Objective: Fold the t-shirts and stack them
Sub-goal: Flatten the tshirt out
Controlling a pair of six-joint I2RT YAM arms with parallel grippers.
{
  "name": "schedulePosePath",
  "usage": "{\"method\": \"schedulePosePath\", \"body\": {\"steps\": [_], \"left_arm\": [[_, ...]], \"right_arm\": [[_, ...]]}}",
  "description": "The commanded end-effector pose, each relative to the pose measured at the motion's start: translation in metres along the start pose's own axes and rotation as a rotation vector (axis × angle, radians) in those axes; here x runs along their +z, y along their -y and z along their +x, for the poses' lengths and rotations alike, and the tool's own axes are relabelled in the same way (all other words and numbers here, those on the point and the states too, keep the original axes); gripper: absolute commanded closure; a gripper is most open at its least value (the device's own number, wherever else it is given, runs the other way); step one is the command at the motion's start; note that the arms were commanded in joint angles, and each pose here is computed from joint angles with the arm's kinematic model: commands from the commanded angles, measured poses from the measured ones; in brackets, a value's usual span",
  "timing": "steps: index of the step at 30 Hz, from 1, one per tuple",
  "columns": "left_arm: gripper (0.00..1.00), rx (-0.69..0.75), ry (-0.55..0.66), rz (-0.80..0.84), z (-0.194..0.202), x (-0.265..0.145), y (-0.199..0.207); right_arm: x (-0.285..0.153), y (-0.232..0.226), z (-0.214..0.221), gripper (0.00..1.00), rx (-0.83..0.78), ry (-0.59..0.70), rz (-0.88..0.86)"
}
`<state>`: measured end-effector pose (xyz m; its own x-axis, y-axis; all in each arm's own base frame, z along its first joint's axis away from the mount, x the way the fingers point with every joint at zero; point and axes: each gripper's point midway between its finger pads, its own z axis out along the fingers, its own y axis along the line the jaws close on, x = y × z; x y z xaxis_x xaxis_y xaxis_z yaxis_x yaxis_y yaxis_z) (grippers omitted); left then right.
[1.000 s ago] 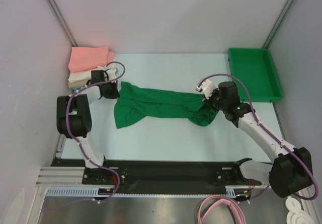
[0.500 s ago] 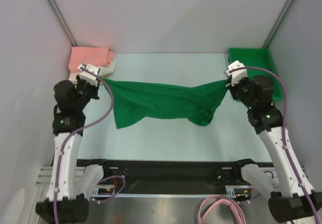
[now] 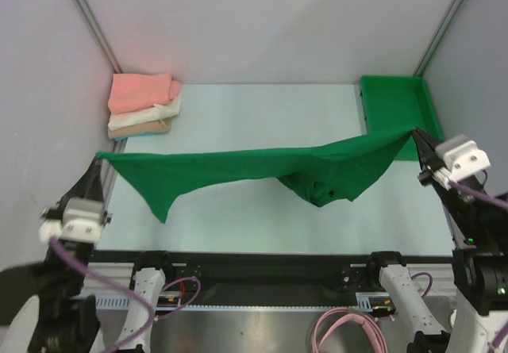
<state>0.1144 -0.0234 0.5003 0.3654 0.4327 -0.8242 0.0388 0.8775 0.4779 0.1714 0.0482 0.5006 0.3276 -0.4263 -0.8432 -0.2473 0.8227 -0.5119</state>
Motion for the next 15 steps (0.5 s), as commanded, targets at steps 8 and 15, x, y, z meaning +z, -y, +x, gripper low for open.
{"method": "schedulePosePath", "body": {"steps": [8,15], "left_arm": [[1.00,0.102,0.188,-0.183,-0.102,-0.073,-0.042],[1.00,0.123,0.190,-0.243,-0.103,-0.048,-0.061]], "right_arm": [[-0.095,0.016,-0.126,1.00,-0.147,0.284,0.131],[-0.087,0.041,-0.140,1.00,-0.208,0.297,0.209]]}}
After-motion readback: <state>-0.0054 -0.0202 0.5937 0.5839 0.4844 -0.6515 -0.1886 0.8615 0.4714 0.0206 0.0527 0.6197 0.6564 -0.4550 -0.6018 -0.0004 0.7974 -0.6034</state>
